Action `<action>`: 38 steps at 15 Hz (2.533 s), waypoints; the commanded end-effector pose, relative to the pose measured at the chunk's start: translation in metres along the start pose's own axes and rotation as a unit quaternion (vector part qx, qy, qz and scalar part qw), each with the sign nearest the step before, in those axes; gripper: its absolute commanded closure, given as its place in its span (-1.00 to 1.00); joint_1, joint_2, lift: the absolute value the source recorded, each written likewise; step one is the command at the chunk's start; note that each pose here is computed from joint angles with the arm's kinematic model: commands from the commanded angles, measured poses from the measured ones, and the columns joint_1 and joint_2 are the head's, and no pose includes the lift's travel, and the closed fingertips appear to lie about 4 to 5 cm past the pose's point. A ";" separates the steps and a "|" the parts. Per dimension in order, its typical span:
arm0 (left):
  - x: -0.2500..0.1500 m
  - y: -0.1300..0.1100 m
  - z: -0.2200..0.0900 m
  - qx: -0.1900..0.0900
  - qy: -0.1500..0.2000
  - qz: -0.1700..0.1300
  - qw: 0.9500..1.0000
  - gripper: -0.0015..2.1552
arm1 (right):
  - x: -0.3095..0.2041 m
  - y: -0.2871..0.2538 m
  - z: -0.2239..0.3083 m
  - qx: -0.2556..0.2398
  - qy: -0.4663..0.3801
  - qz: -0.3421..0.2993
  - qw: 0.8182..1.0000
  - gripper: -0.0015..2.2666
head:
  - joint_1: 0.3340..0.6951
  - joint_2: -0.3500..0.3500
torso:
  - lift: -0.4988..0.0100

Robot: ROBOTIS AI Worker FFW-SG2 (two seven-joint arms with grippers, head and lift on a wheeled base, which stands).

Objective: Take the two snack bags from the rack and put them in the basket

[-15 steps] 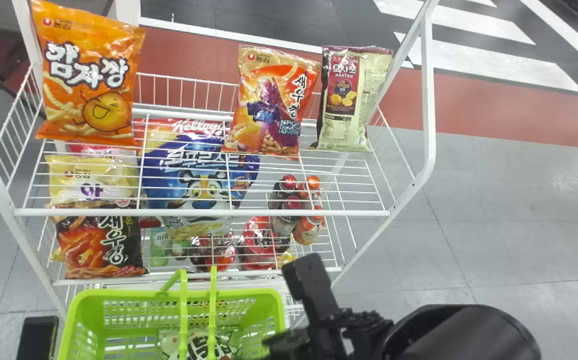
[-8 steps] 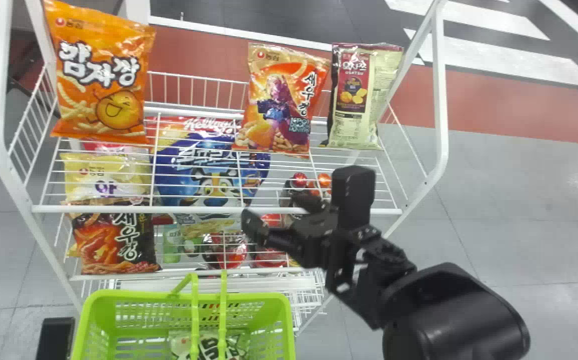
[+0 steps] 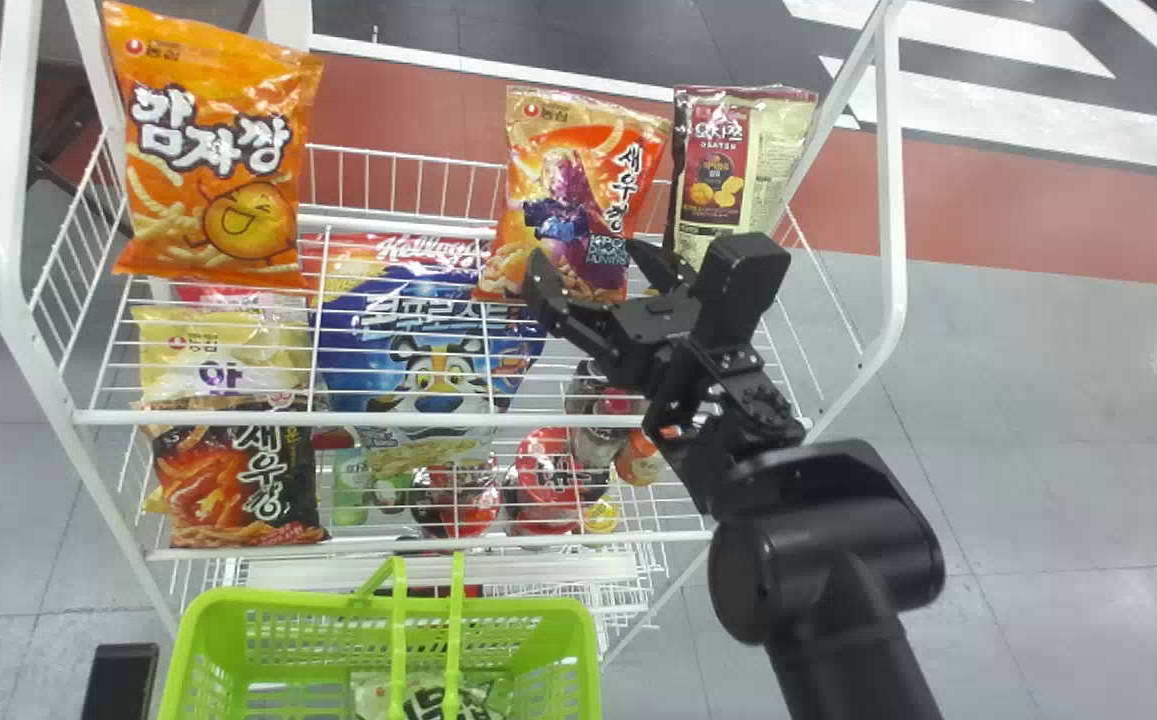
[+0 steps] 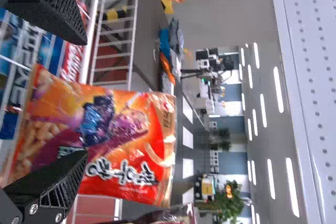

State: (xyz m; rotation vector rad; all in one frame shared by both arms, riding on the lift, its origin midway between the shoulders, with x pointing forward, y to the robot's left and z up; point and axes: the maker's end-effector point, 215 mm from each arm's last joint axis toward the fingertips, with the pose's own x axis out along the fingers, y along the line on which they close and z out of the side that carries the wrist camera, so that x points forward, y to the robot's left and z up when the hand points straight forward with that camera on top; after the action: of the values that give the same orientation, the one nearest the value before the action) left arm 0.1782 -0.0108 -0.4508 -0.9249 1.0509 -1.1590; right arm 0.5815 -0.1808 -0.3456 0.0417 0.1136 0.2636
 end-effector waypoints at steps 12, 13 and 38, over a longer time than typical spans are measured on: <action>-0.015 0.000 -0.003 -0.003 -0.005 0.002 1.000 0.98 | 0.093 -0.033 -0.022 -0.008 0.032 -0.068 0.997 -0.83 | 1.00 -0.70 | 0.92; -0.015 0.002 -0.003 -0.003 -0.006 0.002 1.000 0.98 | 0.094 -0.034 -0.018 -0.007 0.030 -0.066 0.997 -0.55 | 1.00 -0.69 | 0.92; -0.011 0.002 0.001 0.004 -0.003 0.010 1.000 0.98 | -0.139 0.020 0.019 0.007 0.124 0.011 0.992 0.98 | 1.00 -0.96 | 0.92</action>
State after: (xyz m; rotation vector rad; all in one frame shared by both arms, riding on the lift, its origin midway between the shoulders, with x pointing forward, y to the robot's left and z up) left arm 0.1760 -0.0013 -0.4499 -0.9084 1.0499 -1.1465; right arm 0.4769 -0.1984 -0.3010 0.0338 0.2770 0.2601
